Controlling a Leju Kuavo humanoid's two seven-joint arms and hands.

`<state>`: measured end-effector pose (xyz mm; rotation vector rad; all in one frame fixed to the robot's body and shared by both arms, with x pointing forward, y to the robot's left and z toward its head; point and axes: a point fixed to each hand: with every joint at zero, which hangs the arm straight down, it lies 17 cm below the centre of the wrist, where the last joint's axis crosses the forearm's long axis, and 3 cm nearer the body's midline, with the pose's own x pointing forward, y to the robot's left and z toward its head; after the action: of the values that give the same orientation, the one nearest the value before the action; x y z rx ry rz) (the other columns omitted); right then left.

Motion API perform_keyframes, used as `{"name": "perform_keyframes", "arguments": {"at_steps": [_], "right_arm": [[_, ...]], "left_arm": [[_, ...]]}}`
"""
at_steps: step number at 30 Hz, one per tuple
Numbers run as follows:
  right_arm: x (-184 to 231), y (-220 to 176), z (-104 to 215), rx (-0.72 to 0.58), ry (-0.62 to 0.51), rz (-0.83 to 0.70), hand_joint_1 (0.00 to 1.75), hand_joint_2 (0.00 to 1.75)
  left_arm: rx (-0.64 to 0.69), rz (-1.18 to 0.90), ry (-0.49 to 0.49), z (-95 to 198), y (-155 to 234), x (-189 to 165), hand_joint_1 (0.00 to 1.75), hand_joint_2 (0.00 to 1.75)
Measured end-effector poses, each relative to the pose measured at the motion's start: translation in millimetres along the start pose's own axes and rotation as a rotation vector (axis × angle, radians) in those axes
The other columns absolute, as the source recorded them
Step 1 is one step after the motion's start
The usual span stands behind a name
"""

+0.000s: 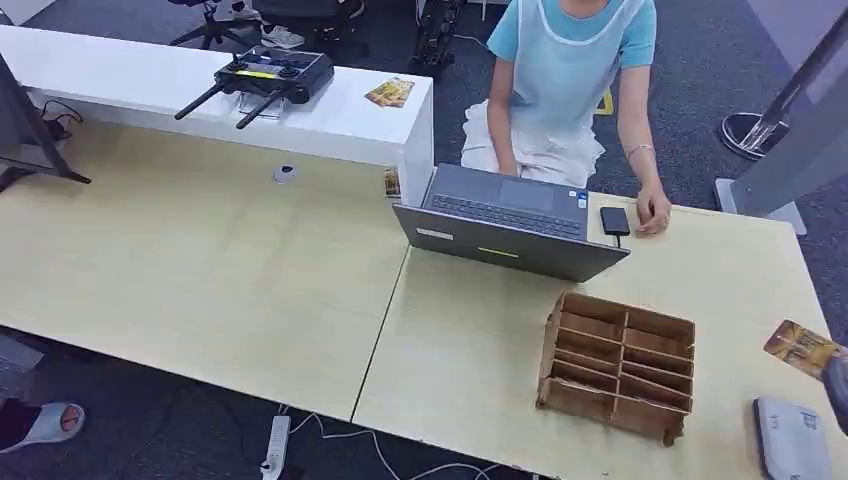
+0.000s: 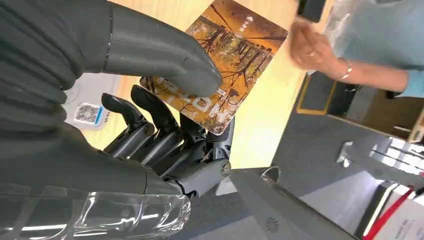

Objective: Pass the card to the sensor for recognition and then transmit it.

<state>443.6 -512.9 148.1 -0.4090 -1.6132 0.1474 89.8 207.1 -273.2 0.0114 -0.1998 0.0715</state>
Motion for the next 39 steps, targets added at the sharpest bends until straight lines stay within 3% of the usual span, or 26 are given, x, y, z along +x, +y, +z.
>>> {"name": "perform_keyframes", "arguments": {"at_steps": [7,24,39], "right_arm": [[-31,-17,1,-0.025,0.094,0.062,1.75,1.75],[-66,-44,4,-0.073,0.199,0.092,1.75,1.75],[-90,-62,23,-0.091,0.246,0.024,1.75,1.75]], "left_arm": [[0.000,-0.006,0.001,0,0,0,0.00,0.00],[0.000,-0.012,0.001,0,2,0,0.00,0.00],[0.001,-0.017,0.003,0,3,-1,0.00,0.00]]}}
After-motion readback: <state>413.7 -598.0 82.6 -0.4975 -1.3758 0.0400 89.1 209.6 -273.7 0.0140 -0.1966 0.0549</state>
